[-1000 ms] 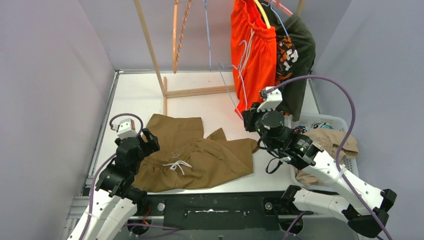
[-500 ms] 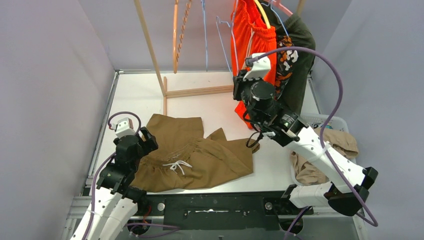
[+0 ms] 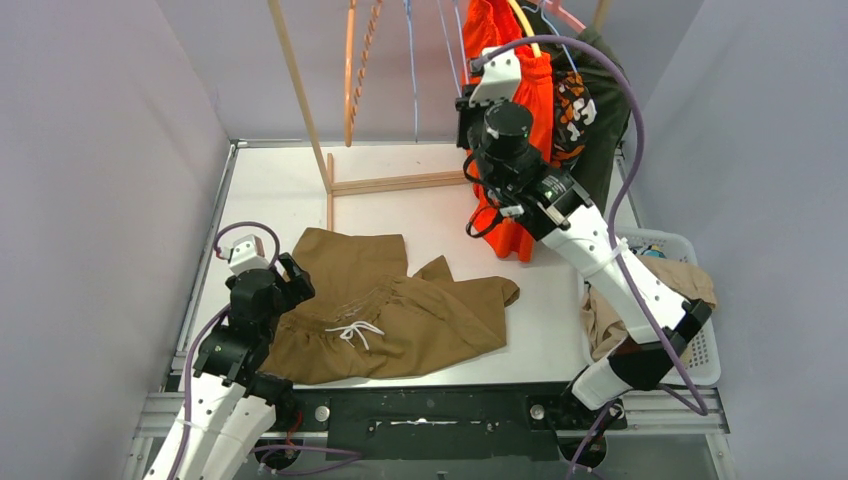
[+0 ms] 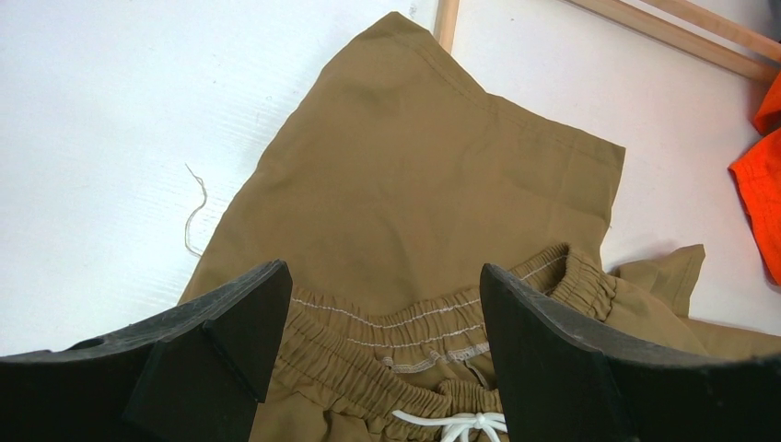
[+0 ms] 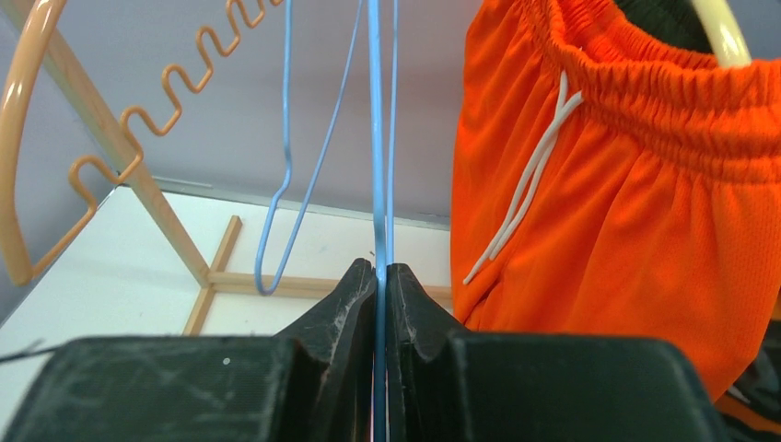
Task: Remove the shorts from the hanger
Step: Place the hanger on the clothes rod.
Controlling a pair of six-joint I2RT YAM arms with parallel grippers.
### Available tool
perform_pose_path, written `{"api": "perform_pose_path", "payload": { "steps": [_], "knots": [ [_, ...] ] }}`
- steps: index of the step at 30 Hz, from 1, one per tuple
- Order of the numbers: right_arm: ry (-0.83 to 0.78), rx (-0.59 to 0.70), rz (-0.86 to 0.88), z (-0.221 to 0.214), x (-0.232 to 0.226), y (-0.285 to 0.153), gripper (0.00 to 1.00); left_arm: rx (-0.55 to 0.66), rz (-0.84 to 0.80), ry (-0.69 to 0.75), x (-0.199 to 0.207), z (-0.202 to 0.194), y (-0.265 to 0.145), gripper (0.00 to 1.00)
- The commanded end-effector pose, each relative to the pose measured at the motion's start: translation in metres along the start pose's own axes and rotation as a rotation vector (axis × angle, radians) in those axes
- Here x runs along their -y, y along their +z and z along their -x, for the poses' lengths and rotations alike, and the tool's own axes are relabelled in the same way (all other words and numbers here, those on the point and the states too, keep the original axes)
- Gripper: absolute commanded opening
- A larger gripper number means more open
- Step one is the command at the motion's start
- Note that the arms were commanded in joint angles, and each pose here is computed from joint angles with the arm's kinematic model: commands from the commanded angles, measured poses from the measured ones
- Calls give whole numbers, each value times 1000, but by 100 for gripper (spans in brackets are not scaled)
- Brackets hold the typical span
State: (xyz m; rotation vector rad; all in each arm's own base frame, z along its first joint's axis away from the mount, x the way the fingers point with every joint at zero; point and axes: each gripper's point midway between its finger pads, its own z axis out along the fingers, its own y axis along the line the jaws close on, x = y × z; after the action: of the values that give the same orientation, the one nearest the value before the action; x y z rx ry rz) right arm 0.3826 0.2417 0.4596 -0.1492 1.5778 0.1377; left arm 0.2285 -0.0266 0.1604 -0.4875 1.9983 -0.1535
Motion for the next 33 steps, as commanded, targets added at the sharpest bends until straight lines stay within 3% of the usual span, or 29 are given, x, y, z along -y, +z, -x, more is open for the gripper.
{"api": "perform_pose_path", "payload": {
  "steps": [1, 7, 11, 13, 21, 29, 33],
  "knots": [
    [-41, 19, 34, 18, 0, 17, 1, 53, -26, -29, 8, 18, 2, 75],
    [-135, -150, 191, -28, -40, 36, 2, 36, -1, -35, 2, 17, 7, 75],
    [-136, -208, 187, -49, -44, 42, 4, 32, 2, -36, 1, 16, 8, 75],
    [-129, -199, 178, -48, -41, 41, 12, 31, 2, -37, 1, 16, 8, 75],
    [-92, -150, 165, -40, -29, 28, 59, 27, 3, -35, 1, 16, 9, 75],
    [38, -98, 77, -55, -2, 1, 85, 18, 5, -35, 1, 14, 10, 74],
    [129, -42, 146, -87, -4, -20, 89, 14, 6, -32, 1, 13, 11, 74]
  ]
}}
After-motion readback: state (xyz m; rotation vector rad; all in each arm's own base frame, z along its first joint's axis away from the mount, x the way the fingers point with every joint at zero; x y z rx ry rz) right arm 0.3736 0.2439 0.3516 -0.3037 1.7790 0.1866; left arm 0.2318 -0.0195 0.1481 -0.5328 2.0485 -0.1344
